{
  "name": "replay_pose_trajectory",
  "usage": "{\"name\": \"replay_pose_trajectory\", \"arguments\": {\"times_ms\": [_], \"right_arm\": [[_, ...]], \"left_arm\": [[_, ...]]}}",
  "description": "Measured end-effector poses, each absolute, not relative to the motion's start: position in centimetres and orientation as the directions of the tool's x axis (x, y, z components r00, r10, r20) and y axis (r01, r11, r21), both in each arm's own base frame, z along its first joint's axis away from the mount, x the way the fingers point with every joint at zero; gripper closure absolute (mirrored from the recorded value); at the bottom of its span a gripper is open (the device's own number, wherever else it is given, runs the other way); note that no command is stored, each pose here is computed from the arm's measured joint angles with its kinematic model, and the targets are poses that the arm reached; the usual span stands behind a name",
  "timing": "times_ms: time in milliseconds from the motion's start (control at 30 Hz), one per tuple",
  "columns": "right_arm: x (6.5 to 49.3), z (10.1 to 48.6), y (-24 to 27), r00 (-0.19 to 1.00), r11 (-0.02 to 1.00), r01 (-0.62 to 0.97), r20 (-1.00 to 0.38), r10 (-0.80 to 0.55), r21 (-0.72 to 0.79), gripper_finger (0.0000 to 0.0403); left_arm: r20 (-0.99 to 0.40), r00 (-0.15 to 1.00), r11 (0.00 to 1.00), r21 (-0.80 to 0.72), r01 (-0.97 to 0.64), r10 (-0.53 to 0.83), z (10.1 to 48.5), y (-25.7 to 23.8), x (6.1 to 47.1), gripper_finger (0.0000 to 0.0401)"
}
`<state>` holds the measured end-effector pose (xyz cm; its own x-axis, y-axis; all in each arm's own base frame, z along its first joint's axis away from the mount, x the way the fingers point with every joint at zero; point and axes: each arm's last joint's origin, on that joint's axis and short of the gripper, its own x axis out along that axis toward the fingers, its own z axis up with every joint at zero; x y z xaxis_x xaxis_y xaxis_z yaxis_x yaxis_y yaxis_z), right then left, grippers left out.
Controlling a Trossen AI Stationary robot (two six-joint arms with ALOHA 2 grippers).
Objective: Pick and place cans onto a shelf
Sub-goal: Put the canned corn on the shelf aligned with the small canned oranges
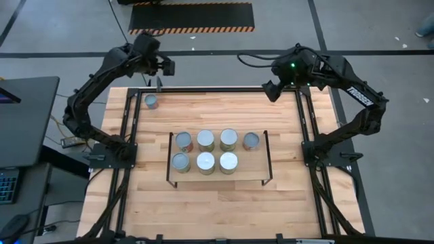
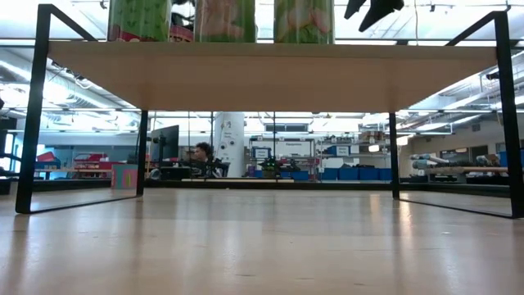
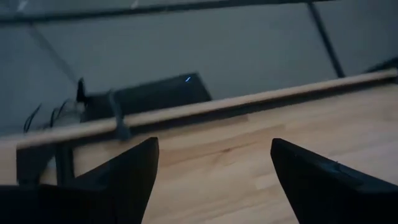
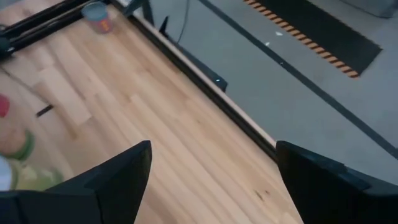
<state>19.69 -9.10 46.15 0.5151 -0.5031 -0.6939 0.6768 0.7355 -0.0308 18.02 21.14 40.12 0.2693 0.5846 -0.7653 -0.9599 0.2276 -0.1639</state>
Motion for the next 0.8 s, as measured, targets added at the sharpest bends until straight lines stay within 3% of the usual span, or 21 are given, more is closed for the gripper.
{"name": "replay_pose_trajectory", "arguments": {"times_ms": [500, 800], "right_arm": [[19.9, 46.1, -8.9, 0.551, 0.776, 0.631, -0.703, -0.45, -0.001, 0.0053], [20.2, 46.1, -9.1, 0.558, 0.744, 0.667, -0.694, -0.455, 0.048, 0.0053]], "left_arm": [[-0.9, -0.082, -0.138, 0.025, -0.99, 0.429, 29.7, 21.8, 16.1, 0.0083], [-0.894, -0.119, -0.267, -0.001, -0.964, 0.433, 24.5, 23.4, 13.7, 0.0083]]}}
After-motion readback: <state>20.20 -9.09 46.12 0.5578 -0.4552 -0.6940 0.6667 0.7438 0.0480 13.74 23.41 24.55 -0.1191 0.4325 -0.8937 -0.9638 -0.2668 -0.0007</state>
